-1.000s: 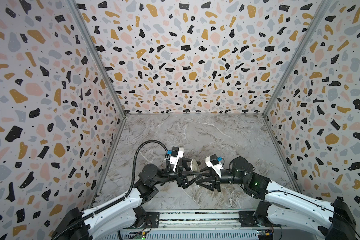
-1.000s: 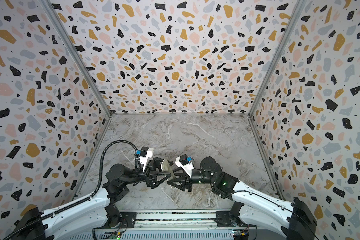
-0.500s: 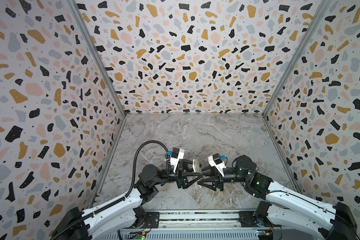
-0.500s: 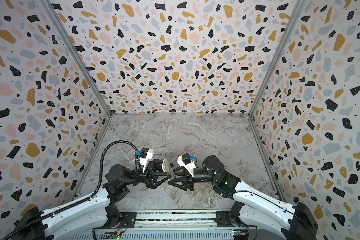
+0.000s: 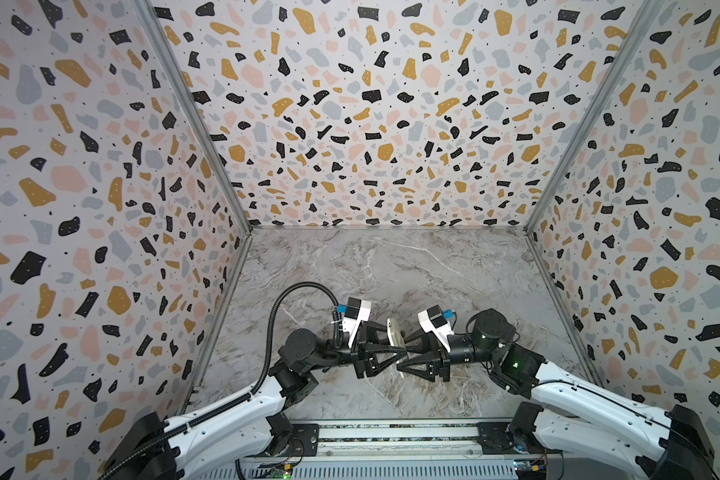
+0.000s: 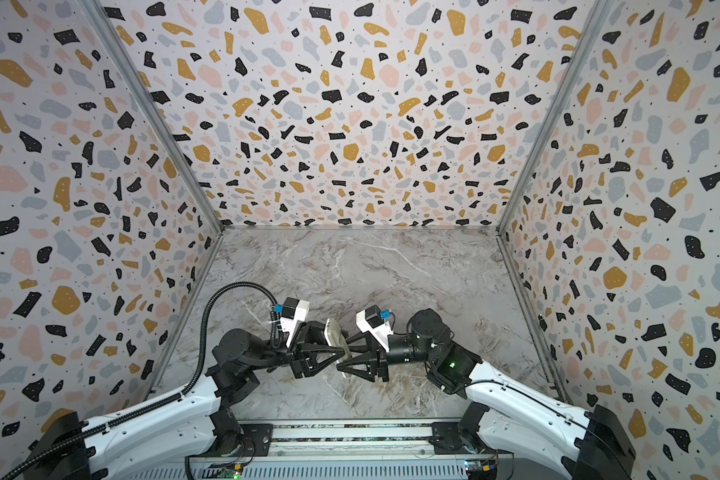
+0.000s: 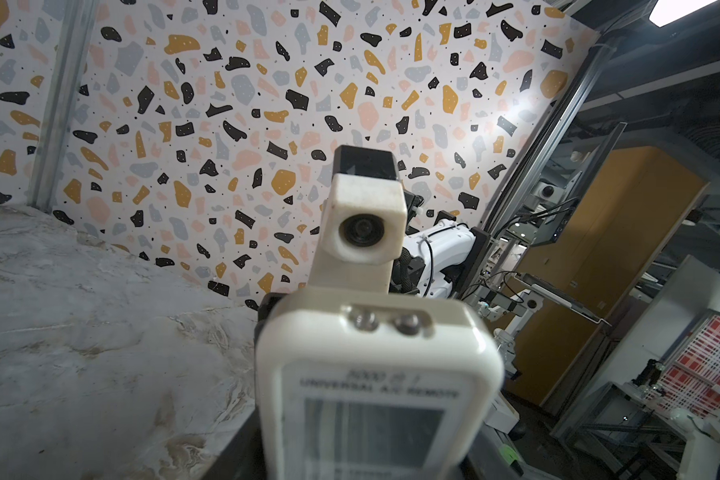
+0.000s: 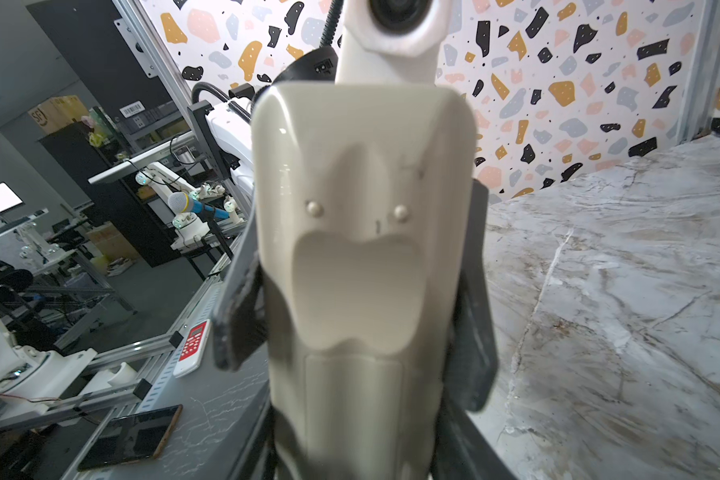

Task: Load the batteries into the remote control

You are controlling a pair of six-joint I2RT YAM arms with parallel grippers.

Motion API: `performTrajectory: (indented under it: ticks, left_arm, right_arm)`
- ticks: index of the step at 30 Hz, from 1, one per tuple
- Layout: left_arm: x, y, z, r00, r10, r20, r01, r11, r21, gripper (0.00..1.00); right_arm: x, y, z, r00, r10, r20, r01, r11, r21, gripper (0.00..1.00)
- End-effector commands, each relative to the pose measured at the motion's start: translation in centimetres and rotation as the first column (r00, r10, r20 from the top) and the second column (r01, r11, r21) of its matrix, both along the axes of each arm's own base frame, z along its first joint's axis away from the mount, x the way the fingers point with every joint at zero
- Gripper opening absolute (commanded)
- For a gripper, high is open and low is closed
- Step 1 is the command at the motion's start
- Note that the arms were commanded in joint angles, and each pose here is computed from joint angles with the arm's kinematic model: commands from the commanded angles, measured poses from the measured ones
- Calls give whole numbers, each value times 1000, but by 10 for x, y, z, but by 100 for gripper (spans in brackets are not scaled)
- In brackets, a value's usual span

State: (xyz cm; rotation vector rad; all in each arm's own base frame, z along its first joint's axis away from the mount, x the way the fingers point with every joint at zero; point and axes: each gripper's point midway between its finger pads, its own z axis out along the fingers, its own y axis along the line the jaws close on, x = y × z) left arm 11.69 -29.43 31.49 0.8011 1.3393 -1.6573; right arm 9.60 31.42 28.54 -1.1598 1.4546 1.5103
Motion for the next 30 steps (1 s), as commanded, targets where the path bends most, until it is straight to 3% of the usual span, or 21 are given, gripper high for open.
performTrajectory:
  ticks: [1,6,11,13,17,21,30]
  left_arm:
    - [-10,0,25,998,-41,52,43,998,-52,50]
    - [-8,-2,23,998,-39,48,41,998,-42,36]
    - [-2,-4,21,999,-16,42,17,999,-29,23]
    - [0,-4,20,999,-6,38,6,1000,-22,20]
    - [6,-5,18,999,25,31,-25,1000,-7,17]
    - [12,-4,16,998,66,21,-66,998,3,14]
    - [26,-2,10,989,151,10,-151,987,50,13]
  right_arm:
    - [-2,0,16,998,23,61,-26,998,51,3]
    - [0,-1,15,998,19,60,-22,999,50,5]
    - [3,-1,12,998,15,59,-17,999,37,17]
    - [5,0,10,998,5,58,-7,1000,26,32]
    - [11,0,7,999,-28,35,28,1000,7,71]
    - [14,0,4,998,-47,31,47,999,-6,91]
    - [25,-10,3,988,-145,51,146,989,-17,100]
